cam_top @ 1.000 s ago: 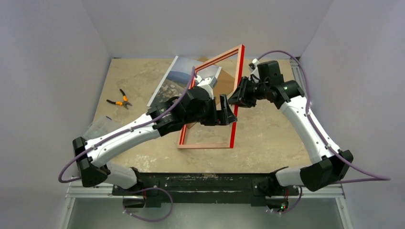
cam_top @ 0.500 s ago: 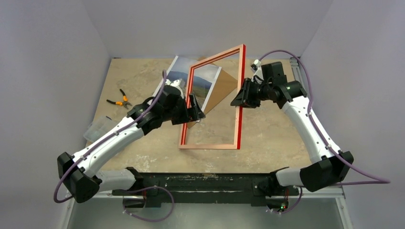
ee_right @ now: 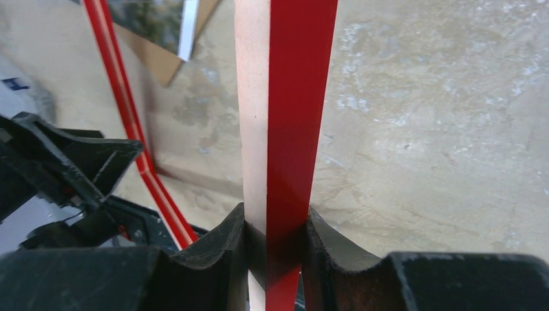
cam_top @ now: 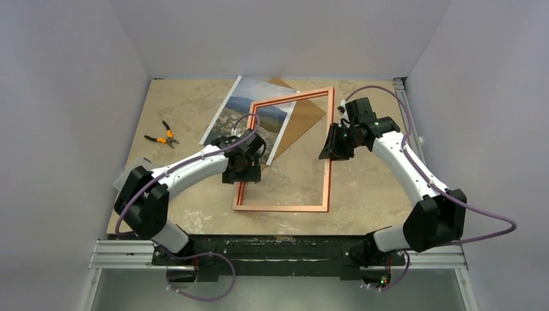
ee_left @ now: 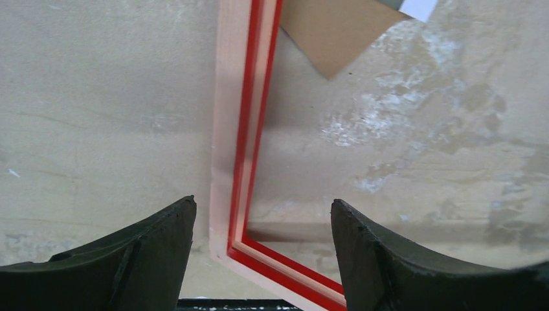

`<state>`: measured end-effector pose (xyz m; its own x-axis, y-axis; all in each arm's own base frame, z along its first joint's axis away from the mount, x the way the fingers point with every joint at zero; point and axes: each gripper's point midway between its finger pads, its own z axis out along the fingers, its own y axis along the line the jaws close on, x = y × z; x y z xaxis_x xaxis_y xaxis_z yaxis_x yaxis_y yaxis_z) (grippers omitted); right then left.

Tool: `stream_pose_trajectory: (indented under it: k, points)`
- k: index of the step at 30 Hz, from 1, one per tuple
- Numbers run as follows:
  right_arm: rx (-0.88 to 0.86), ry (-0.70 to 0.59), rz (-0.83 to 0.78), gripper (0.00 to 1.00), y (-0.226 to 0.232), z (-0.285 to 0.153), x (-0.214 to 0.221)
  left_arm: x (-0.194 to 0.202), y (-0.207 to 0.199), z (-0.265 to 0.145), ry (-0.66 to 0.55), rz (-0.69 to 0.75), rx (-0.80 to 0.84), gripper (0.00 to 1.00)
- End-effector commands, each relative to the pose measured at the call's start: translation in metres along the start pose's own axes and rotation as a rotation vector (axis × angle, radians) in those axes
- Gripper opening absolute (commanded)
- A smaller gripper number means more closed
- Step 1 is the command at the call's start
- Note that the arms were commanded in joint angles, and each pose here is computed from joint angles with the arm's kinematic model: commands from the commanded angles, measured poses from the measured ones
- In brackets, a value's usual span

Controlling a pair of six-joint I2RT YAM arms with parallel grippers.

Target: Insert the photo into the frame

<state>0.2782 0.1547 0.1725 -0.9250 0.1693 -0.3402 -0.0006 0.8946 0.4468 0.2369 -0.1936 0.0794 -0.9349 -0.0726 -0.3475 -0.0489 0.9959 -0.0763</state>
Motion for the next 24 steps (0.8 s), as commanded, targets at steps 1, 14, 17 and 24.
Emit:
stream_pose_trajectory:
  k: [1, 14, 17, 24]
  points:
    - [0.179, -0.068, -0.097, 0.00, -0.037, 0.010, -0.015, -0.004, 0.026, 0.009, -0.020, 0.027, -0.131, 0.73]
    - [0.286, -0.046, -0.080, 0.00, -0.061, 0.022, -0.012, 0.011, 0.015, 0.059, 0.063, -0.013, 0.003, 0.55]
    - [0.296, -0.040, -0.073, 0.00, -0.063, 0.026, -0.012, 0.014, 0.006, 0.067, 0.083, -0.018, 0.044, 0.43]
    - [0.326, -0.059, -0.068, 0.01, -0.068, 0.026, -0.015, 0.020, 0.002, 0.074, 0.114, -0.037, 0.059, 0.00]
